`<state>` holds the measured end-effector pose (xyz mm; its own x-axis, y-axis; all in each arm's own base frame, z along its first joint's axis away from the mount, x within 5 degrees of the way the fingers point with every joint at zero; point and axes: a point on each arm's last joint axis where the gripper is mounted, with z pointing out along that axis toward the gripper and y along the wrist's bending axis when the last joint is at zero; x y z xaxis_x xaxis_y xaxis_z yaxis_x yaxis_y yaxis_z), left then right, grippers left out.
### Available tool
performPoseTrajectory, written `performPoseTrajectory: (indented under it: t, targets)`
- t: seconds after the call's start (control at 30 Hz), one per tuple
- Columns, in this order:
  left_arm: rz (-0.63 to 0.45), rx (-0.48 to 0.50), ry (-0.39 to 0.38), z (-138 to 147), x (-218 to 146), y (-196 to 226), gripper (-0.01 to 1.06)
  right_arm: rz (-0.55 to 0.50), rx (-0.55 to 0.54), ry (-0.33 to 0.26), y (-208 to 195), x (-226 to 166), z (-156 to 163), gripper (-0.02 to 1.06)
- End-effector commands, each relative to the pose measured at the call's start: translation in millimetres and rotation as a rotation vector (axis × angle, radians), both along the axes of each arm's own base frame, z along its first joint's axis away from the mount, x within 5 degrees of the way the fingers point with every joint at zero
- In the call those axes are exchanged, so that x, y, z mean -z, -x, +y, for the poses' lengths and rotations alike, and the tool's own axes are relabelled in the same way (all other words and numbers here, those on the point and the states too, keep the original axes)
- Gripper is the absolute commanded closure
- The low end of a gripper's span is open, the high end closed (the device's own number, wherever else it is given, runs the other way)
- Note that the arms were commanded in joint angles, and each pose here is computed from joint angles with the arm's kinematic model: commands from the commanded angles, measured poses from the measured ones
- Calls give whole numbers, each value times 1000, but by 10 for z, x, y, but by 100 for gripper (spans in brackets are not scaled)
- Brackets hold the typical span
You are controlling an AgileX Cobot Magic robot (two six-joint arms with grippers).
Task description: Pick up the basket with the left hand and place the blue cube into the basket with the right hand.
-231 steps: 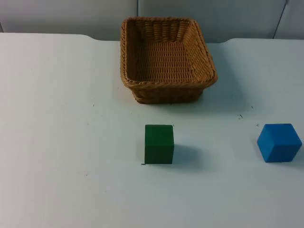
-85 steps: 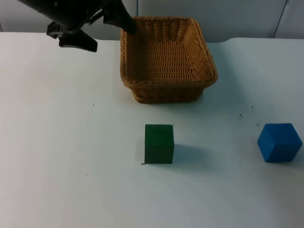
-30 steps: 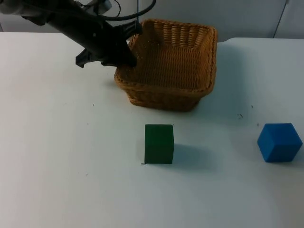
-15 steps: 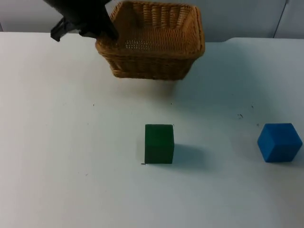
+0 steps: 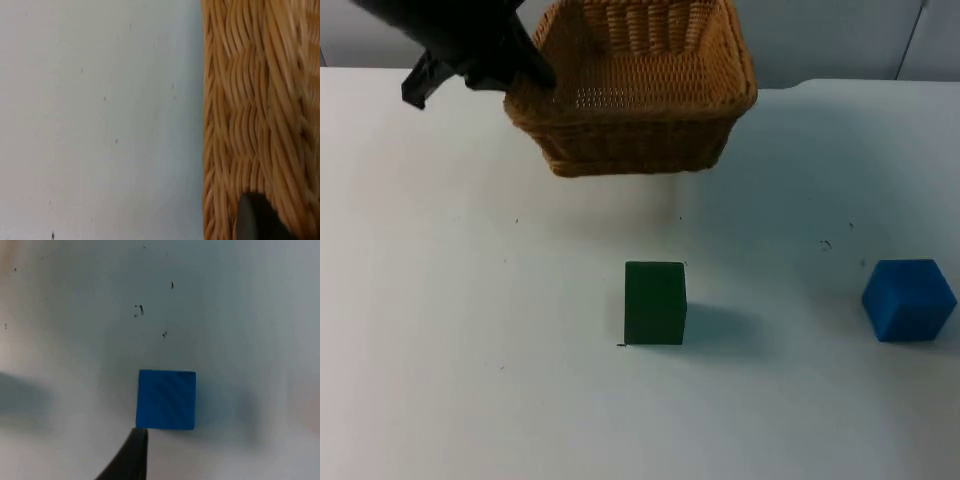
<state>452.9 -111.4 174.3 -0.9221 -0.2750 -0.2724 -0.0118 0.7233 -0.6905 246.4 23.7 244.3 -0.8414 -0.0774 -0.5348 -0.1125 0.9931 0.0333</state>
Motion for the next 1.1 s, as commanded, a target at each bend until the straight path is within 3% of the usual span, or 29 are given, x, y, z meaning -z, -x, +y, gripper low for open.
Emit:
performPoseTrajectory:
  t: [0.0, 0.17, 0.47, 0.77, 1.07]
  targets:
    - [-62, -45, 45, 36, -169, 71, 105, -24, 3, 0, -24, -22, -16, 4]
    - [-61, -82, -28, 302, -163, 478, 105, -22, 13, -19, -24, -23, -5, 4]
    - [-79, -112, -94, 691, -287, 1133, 105, -16, 19, -47, -19, -23, 25, 4]
    - [-62, -98, -133, 710, -200, 1492, 105, -19, -89, -59, 28, -27, 341, 4]
    - [-44, -95, -160, 725, -94, 1620, 105, 3, -93, -75, 6, 42, 442, 4]
